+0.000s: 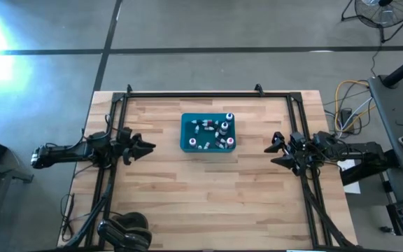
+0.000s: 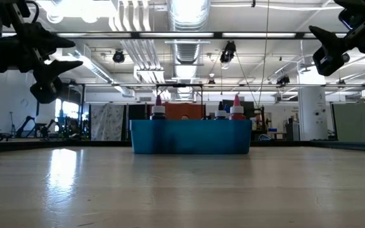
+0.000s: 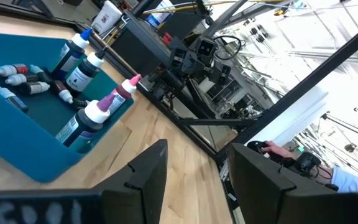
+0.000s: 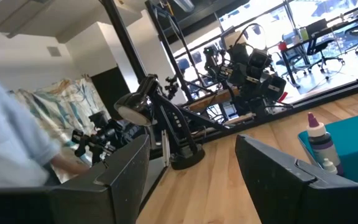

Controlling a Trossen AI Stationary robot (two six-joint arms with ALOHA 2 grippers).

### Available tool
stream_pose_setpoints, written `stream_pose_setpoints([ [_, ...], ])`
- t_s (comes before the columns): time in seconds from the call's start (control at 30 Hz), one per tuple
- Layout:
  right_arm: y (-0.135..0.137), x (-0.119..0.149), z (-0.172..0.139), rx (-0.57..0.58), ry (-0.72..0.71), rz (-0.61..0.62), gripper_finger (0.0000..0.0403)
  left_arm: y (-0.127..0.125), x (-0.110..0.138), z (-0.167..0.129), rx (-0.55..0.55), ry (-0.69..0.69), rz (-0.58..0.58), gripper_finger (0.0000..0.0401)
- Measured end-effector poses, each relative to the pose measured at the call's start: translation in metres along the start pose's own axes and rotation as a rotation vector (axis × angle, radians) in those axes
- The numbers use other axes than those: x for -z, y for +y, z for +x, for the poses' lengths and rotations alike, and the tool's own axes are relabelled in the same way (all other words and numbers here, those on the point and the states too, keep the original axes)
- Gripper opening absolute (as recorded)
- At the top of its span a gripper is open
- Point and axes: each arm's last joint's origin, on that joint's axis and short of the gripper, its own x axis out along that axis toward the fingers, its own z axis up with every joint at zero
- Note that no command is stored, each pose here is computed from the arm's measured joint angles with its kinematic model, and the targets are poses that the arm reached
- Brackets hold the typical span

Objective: Pick & Place food coloring
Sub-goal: Return to Home Position

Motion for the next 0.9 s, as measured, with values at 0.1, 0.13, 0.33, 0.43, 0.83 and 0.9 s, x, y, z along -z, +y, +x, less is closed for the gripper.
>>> stream_pose_setpoints([
  [0.1, 0.0, 0.0, 0.0, 0.0, 0.0, 0.0, 0.0233, 0.0001, 0.0001, 0.0001, -0.002, 0.002, 0.0, 0.0146],
  [0.13, 0.0, 0.0, 0.0, 0.0, 0.0, 0.0, 0.0233, 0.0002, 0.0002, 0.0001, -0.003, 0.003, 0.0, 0.0146],
  [0.33, 0.0002, 0.0001, 0.0, -0.002, 0.001, 0.0, 0.0233, 0.0003, 0.0003, 0.0001, -0.003, 0.003, 0.0, 0.0146],
  [0.43, 0.0004, 0.0002, 0.0001, -0.004, 0.002, 0.001, 0.0233, 0.0003, 0.0003, 0.0001, -0.003, 0.003, 0.0, 0.0146],
  [0.83, 0.0017, 0.0014, 0.0007, -0.018, 0.015, 0.006, 0.0233, -0.0002, -0.0002, 0.0001, 0.004, -0.003, 0.0, 0.0146],
  [0.9, 0.0011, 0.0022, 0.0013, -0.013, 0.024, 0.008, 0.0233, -0.0003, -0.0002, 0.0001, 0.005, -0.003, 0.0, 0.0146],
])
